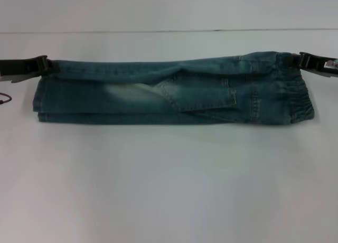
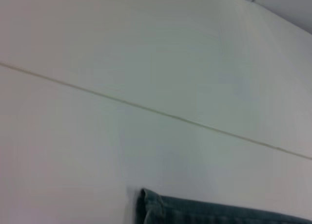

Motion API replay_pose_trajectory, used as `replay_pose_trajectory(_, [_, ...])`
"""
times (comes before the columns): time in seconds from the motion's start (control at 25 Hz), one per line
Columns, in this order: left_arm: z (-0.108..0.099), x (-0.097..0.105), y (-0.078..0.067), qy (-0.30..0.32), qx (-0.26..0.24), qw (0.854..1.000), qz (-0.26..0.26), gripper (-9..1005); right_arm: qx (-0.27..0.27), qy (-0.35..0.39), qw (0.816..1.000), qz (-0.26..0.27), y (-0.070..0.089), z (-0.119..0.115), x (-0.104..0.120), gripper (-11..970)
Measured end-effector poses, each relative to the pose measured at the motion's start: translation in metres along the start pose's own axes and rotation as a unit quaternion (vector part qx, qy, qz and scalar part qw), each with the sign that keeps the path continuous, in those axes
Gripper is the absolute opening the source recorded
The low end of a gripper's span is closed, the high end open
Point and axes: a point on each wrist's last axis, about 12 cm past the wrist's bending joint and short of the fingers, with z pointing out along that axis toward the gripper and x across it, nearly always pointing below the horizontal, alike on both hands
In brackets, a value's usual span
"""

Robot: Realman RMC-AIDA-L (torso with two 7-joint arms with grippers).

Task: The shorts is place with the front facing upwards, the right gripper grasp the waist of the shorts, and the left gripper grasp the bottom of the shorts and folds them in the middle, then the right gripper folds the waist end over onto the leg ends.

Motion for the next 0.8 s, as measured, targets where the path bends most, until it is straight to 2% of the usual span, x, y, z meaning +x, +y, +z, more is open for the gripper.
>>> replay_pose_trajectory(0.32, [0.003,-0.005,-0.003,-0.028,0.003,1.000,0.009,145,0.008,-0.004,1.000,-0.006,0.003,0.006,-0.003,105])
replay_pose_trajectory(0.64, [0.010,0.000,-0.007,-0.027,0.006,1.000,0.013,206,0.008,0.000,1.000,-0.013,0.007,0.011,0.001,114])
replay_pose_trajectory(0.8, [0.012,0.003,-0.007,-0.026,0.005,1.000,0.013,236,0.008,0.005,1.000,-0.020,0.008,0.011,0.001,201])
